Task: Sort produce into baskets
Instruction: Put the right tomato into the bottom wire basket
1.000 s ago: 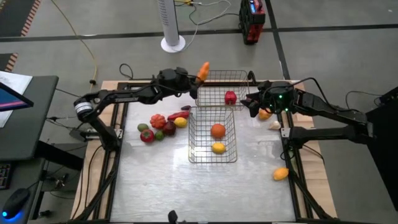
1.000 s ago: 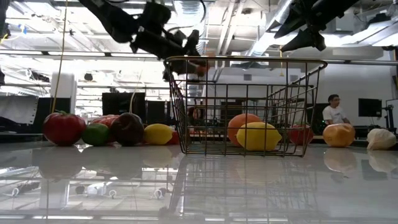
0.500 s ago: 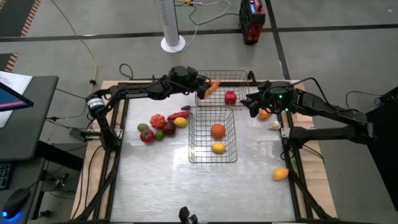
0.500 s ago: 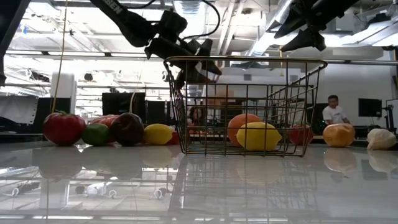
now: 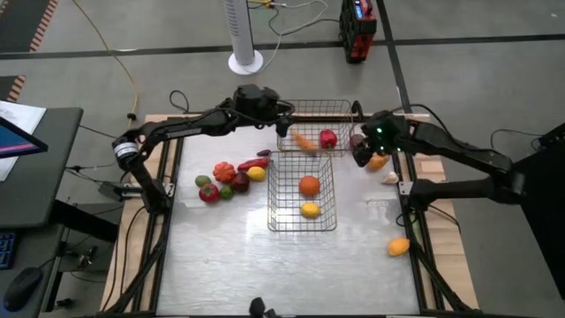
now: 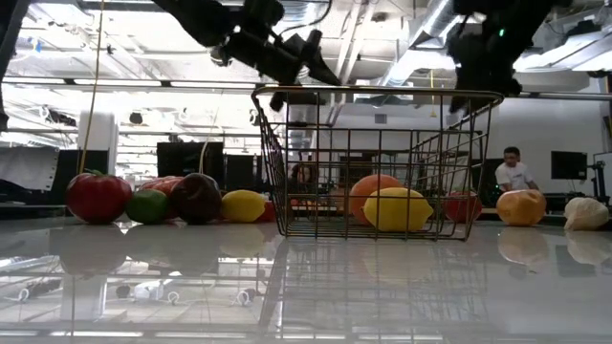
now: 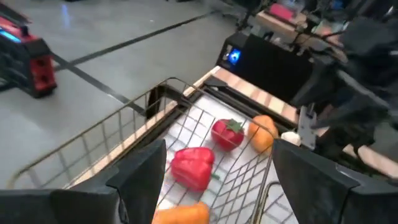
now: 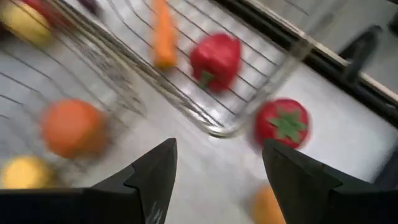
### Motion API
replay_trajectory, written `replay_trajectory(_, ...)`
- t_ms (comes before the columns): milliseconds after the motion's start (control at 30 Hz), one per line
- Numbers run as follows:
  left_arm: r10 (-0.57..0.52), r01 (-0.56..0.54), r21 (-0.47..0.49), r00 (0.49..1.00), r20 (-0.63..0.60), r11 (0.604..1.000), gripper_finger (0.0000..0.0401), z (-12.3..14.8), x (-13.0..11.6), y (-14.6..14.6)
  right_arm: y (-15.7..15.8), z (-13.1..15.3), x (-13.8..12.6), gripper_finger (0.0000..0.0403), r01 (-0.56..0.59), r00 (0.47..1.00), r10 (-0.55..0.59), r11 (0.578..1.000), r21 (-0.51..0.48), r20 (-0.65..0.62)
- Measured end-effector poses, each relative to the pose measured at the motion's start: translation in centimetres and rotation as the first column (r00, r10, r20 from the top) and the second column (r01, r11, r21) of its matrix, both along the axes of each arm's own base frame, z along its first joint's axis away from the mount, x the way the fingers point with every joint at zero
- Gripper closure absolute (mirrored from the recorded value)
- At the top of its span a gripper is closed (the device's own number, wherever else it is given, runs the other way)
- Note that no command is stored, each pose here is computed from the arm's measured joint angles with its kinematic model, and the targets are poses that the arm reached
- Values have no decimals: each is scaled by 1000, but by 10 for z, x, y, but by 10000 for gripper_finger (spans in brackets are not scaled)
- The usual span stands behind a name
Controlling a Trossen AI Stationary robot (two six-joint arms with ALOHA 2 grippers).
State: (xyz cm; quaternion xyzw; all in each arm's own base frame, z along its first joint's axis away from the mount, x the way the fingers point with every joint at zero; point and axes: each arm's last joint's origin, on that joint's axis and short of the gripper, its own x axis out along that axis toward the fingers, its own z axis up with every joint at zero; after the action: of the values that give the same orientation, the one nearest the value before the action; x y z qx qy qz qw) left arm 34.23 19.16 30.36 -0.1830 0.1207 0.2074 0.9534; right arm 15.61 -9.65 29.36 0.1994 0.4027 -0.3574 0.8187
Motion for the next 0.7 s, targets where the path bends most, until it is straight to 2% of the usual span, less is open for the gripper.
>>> replay_trajectory(167, 17, -12, 63, 997, -81, 998, 122, 18, -19, -9, -21, -13, -5, 135, -88, 990, 95, 994, 68, -103)
replay_trajectory(300, 4, 7, 88, 993, -118, 996, 122, 27, -30, -16, -39, -24, -8, 116, -182, 964, 197, 979, 93, -181)
replay_trajectory(567, 8, 11, 129, 989, -145, 992, 122, 45, -49, -26, -72, -56, -7, 11, -218, 913, 275, 953, 210, -300)
replay_trajectory(700, 9, 19, 167, 986, -166, 986, 122, 53, -59, -31, -85, -74, -2, 21, -244, 884, 322, 936, 254, -339)
